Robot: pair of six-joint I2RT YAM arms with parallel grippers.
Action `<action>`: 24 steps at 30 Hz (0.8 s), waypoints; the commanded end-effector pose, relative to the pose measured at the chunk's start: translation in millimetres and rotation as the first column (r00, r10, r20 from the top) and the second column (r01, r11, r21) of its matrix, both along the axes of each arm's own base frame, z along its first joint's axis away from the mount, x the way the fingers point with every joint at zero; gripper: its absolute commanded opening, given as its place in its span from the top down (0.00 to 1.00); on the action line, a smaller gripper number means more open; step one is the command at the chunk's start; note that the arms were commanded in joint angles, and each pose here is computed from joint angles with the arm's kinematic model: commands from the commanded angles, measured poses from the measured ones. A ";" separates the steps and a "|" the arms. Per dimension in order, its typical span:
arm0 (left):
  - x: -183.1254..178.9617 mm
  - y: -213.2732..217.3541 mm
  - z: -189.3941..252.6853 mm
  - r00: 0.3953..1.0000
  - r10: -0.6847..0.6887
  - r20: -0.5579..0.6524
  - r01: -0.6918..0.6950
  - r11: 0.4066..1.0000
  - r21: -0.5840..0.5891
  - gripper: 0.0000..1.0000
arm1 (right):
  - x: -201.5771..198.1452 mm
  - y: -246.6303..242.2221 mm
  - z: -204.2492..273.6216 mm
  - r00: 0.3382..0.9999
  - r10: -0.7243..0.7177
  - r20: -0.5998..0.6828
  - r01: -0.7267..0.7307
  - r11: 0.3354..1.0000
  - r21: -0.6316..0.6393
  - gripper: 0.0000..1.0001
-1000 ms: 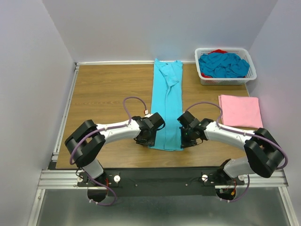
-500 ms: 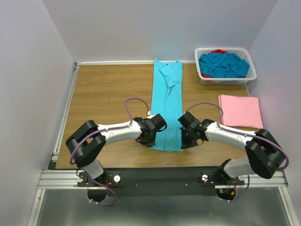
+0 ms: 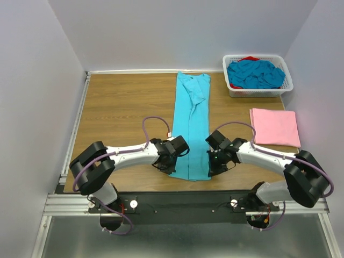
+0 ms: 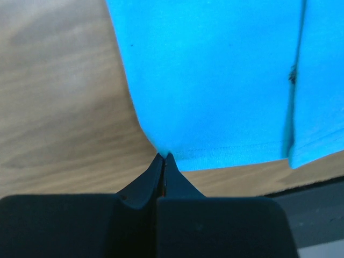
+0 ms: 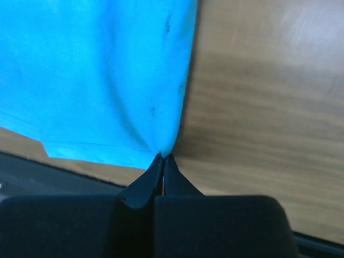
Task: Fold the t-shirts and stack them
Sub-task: Fold the tshirt
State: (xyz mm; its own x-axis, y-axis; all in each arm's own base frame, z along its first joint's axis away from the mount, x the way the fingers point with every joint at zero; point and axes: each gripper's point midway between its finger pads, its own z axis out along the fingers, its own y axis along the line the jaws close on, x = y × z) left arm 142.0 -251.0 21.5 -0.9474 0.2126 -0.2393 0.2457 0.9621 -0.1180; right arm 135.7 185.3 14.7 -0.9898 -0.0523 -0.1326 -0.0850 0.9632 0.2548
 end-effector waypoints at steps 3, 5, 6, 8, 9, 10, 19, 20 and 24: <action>-40.1 19.1 11.2 0.996 -0.019 -0.082 0.020 1.000 0.016 1.00 | -55.1 -7.1 12.0 0.980 0.057 -0.189 -0.043 0.996 0.076 0.99; -45.9 15.4 18.8 0.995 -0.035 -0.091 0.034 0.999 -0.014 1.00 | -59.5 -4.9 20.0 0.980 0.055 -0.189 -0.034 0.993 0.113 0.99; -43.5 10.3 24.3 0.997 -0.041 -0.072 0.038 0.998 -0.045 1.00 | -58.1 -4.0 23.0 0.983 0.052 -0.178 -0.030 0.992 0.120 0.99; -40.8 1.3 33.2 0.996 -0.061 -0.062 0.055 0.994 -0.095 1.00 | -47.9 -4.8 29.3 0.992 0.037 -0.124 -0.024 0.994 0.105 0.99; -26.2 -4.7 42.1 0.999 -0.039 -0.035 0.034 0.991 -0.128 1.00 | -33.2 -8.1 33.0 0.997 0.013 -0.076 -0.009 0.998 0.055 0.99; -17.2 -7.8 47.6 0.999 -0.031 -0.016 0.028 0.989 -0.147 1.00 | -24.3 -8.5 37.6 0.999 0.006 -0.039 -0.004 0.999 0.039 0.99; 141.0 -17.6 100.4 0.956 0.140 0.258 -0.064 0.957 -0.283 1.00 | 124.3 -34.8 77.0 0.952 -0.107 0.287 0.151 0.979 -0.138 0.99; 159.2 -13.0 103.3 0.944 0.163 0.286 -0.083 0.958 -0.274 1.00 | 137.8 -35.8 80.7 0.945 -0.110 0.307 0.158 0.978 -0.136 0.99; 218.1 -15.6 116.8 0.909 0.188 0.372 -0.097 0.963 -0.250 1.00 | 195.5 -38.9 95.1 0.918 -0.110 0.380 0.179 0.972 -0.150 0.99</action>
State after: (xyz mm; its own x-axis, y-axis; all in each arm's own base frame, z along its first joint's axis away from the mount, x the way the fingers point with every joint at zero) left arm 308.8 -268.7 126.9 -0.8580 -0.0427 -0.5119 0.1486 0.9333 -0.3270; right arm 281.8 161.9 95.0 -0.9220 0.0791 -0.3790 0.0229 0.9883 0.1506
